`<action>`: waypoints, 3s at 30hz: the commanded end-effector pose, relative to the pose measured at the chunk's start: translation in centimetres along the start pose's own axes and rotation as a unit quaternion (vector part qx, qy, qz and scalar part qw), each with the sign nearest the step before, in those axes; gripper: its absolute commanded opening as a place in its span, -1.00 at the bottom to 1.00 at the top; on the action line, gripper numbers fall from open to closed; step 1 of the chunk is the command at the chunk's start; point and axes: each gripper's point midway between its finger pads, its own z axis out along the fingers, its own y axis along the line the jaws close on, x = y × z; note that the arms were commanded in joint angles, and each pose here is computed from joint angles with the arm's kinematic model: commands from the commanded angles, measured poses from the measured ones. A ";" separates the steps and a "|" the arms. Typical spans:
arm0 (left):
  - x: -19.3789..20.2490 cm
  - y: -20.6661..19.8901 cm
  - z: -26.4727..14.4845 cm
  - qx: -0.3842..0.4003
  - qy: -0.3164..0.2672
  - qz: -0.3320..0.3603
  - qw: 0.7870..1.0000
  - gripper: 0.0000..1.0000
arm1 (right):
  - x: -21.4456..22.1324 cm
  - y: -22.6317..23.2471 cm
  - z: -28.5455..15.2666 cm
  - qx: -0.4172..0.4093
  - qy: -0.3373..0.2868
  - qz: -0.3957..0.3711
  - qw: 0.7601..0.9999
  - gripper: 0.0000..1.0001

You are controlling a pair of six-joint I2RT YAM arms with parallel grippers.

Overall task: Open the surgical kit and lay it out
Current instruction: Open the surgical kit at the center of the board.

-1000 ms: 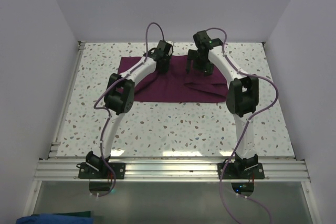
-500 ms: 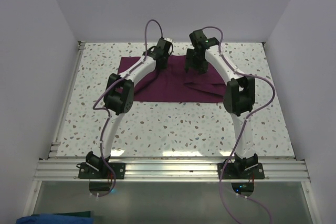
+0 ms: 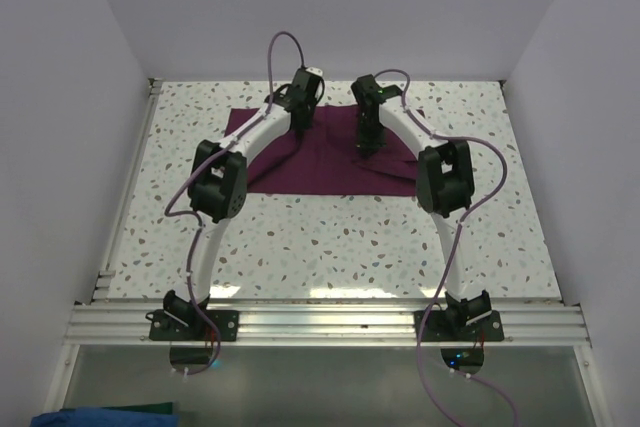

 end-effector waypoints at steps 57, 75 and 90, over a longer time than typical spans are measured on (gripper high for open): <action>12.0 8.9 -42.6 0.188 -0.268 0.034 0.944 0.62 | 25.5 -21.1 -25.1 0.036 -0.119 0.136 0.983 -1.00; 8.0 10.2 -44.9 0.167 -0.346 -0.053 0.922 0.99 | 27.3 -18.3 -29.1 -0.111 -0.158 0.130 0.972 0.96; 6.3 6.5 -25.7 0.143 -0.119 -0.111 0.976 0.99 | 12.1 -11.6 -23.8 -0.069 -0.134 0.051 0.987 -0.91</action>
